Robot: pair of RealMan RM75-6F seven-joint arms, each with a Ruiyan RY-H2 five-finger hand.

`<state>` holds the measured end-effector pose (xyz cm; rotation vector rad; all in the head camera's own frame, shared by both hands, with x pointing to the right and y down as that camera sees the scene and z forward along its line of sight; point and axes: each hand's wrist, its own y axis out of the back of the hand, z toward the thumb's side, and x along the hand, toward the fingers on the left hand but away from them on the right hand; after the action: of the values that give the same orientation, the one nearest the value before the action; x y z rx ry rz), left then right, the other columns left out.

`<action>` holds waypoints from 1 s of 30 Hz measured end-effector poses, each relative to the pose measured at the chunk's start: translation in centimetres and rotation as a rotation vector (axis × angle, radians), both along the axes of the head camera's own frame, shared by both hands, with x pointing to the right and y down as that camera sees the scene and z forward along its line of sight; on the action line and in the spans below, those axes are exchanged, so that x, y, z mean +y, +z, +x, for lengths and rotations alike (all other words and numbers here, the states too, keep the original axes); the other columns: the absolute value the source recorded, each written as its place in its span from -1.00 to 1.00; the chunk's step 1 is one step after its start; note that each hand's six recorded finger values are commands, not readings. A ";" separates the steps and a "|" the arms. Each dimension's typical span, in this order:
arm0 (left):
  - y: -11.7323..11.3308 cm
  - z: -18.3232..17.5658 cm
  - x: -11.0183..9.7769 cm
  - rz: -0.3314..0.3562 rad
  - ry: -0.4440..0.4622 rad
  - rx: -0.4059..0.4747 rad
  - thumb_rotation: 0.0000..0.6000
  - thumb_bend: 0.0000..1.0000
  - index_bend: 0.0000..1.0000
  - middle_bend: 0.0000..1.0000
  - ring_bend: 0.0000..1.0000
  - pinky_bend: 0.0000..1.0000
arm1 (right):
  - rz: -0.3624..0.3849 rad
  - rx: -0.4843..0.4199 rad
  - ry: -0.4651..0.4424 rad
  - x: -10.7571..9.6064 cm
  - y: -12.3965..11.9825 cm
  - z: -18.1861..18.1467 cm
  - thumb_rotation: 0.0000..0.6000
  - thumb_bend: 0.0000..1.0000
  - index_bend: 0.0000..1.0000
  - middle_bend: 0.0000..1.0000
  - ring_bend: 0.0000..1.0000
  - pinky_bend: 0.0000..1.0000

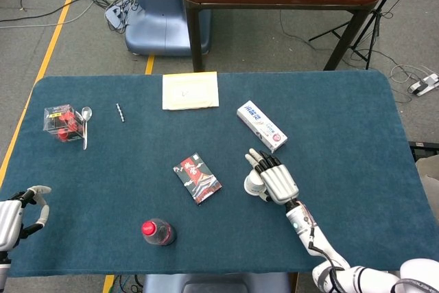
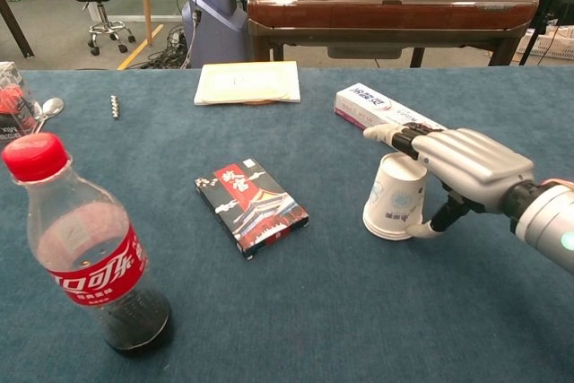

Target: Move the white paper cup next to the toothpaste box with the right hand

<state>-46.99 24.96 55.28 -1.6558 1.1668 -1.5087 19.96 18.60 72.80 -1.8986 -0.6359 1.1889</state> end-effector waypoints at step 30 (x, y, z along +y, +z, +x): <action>-0.1 -0.2 0.0 -0.009 -0.010 0.003 1.00 -0.09 -0.27 0.07 -0.06 0.35 | 0.029 0.030 0.019 -4.6 3.3 -3.0 1.00 -1.00 -0.93 -0.91 -0.93 -0.64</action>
<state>-47.22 24.97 55.21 -1.6613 1.1734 -1.5201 16.92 13.96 76.06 -1.8507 -0.6535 1.2115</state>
